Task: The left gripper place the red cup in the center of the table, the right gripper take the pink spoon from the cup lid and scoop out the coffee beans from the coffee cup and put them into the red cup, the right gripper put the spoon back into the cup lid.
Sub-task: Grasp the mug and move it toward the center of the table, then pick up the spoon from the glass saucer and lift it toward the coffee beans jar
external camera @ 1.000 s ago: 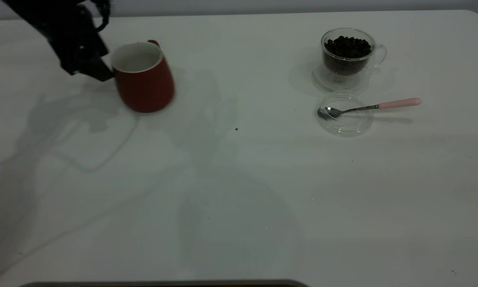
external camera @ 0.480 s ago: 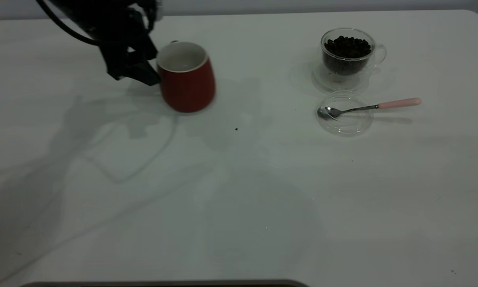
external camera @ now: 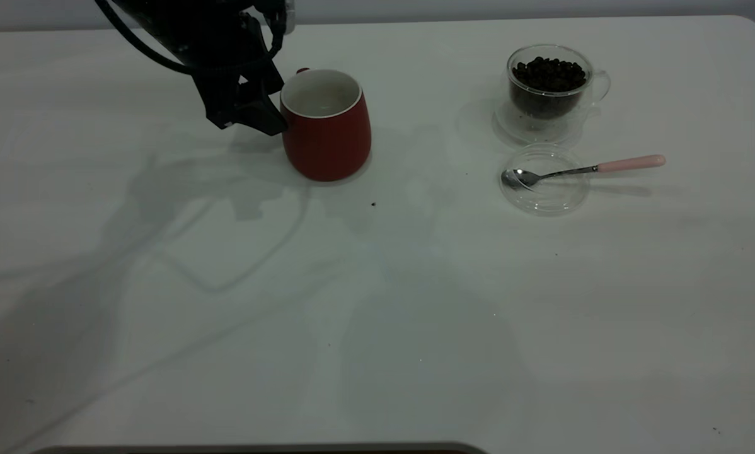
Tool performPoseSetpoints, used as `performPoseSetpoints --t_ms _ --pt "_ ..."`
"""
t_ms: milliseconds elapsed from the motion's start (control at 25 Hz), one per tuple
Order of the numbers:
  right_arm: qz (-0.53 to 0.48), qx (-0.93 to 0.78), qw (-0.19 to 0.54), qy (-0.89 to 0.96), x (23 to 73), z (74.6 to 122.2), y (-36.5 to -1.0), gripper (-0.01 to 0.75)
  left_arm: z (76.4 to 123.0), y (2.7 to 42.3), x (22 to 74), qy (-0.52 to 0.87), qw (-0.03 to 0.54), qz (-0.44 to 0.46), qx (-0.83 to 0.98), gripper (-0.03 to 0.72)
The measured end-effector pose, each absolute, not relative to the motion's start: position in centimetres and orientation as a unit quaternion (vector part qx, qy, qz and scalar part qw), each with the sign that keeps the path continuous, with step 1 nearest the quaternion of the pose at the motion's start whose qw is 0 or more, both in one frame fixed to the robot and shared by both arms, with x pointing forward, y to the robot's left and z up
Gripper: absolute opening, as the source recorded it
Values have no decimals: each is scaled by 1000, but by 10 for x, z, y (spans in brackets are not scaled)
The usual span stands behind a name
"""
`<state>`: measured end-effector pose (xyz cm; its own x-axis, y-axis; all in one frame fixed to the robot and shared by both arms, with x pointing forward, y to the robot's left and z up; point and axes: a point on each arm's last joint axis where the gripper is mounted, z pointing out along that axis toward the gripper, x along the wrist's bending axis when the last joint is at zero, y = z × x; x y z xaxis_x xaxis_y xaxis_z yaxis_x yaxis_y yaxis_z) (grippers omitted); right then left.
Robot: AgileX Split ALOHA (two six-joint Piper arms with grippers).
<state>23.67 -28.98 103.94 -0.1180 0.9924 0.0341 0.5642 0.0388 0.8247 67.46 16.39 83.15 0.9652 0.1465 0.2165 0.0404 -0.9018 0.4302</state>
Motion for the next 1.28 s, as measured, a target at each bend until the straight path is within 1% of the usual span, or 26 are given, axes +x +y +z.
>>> performPoseSetpoints --t_ms 160,240,400,480,640,760,920,1080,1160,1280 --pt "359 593 298 656 237 1039 -290 382 855 180 677 98 219 113 964 587" --pt "359 593 298 656 237 1039 -290 382 874 193 676 135 214 102 962 587" --pt "359 593 298 656 237 1039 -290 382 923 216 667 250 203 70 944 587" --pt "359 593 298 656 237 1039 -290 382 956 224 655 308 191 50 931 587" --pt "359 593 298 656 237 1039 -290 382 1018 235 619 401 150 3 904 587" --pt "359 593 298 656 237 1039 -290 382 1057 241 589 436 123 -17 892 587" --pt "359 593 298 656 237 1039 -290 382 1097 245 566 469 146 25 871 587" --pt "359 593 298 656 237 1039 -290 382 1118 248 536 493 164 43 853 587" --pt "359 593 298 656 237 1039 -290 382 1120 251 516 499 165 44 850 587" --pt "359 593 298 656 237 1039 -290 382 1109 255 483 518 154 26 841 587"
